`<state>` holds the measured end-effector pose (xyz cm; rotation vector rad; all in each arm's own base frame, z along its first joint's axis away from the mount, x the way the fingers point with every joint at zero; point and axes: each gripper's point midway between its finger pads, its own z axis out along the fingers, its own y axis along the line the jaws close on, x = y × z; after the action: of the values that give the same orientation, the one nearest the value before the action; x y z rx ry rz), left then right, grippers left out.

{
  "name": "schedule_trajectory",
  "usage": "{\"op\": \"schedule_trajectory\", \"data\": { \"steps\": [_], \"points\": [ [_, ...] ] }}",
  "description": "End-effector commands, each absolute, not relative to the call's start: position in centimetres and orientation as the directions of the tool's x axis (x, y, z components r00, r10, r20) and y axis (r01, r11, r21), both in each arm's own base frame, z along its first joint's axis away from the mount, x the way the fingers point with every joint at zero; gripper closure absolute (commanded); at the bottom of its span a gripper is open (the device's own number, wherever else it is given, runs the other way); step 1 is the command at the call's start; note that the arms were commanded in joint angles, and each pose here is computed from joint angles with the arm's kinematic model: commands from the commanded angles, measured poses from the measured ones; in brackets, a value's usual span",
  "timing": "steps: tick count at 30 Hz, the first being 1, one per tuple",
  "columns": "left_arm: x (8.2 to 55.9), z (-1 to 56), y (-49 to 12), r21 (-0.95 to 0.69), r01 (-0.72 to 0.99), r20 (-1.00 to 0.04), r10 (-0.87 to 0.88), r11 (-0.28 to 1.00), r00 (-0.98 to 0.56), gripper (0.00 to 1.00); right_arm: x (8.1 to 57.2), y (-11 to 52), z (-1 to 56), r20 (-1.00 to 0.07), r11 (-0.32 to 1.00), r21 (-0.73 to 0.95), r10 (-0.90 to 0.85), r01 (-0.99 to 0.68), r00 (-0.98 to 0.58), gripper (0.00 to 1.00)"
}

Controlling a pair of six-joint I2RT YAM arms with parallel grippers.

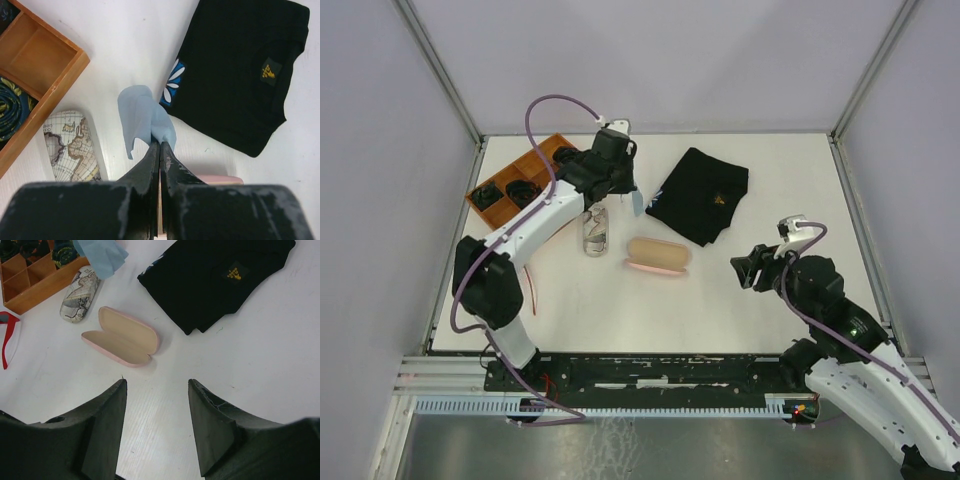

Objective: Organize the sunglasses
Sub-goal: Pick up the glasses cleaning cloth from the center of the board, then place the glasses cleaning cloth at the center of the board.

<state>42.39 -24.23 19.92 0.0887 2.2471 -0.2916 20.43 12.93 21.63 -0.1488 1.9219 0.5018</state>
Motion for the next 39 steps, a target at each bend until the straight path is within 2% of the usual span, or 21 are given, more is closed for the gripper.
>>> {"op": "schedule_trajectory", "data": {
  "steps": [1, 14, 19, 24, 32, 35, 39],
  "points": [
    [40.1, 21.4, -23.7, -0.202, 0.192, -0.760, -0.030, 0.960, -0.649, 0.97, 20.7, 12.1, 23.2, -0.921, 0.909, 0.289, 0.178, -0.300, -0.348, 0.40],
    [34.1, 24.9, -20.2, -0.241, 0.194, -0.781, -0.071, 0.951, -0.621, 0.97, 21.7, 12.6, 23.8, -0.934, 0.917, 0.235, 0.122, -0.322, -0.335, 0.40],
    [30.6, 23.6, -19.8, -0.291, 0.224, -0.749, -0.076, 0.930, -0.658, 0.97, 22.0, 13.5, 23.8, -0.933, 0.907, 0.236, 0.112, -0.348, -0.342, 0.40],
    [26.1, 21.8, -23.7, -0.314, 0.334, -0.733, -0.003, 0.889, -0.680, 0.97, 22.2, 14.3, 23.9, -0.934, 0.894, 0.242, 0.109, -0.376, -0.341, 0.40],
    [19.6, 21.4, -32.9, -0.410, 0.540, -0.734, 0.085, 0.735, -0.673, 0.97, 22.2, 14.0, 23.8, -0.928, 0.899, 0.260, 0.132, -0.354, -0.347, 0.40],
    [18.2, 20.4, -34.1, -0.414, 0.582, -0.743, 0.110, 0.701, -0.661, 0.97, 22.3, 14.0, 23.5, -0.926, 0.900, 0.258, 0.127, -0.352, -0.354, 0.40],
    [17.5, 16.3, -33.0, -0.419, 0.569, -0.736, 0.102, 0.708, -0.669, 0.97, 22.3, 14.5, 22.8, -0.919, 0.896, 0.258, 0.112, -0.361, -0.378, 0.40]
  ]
}}
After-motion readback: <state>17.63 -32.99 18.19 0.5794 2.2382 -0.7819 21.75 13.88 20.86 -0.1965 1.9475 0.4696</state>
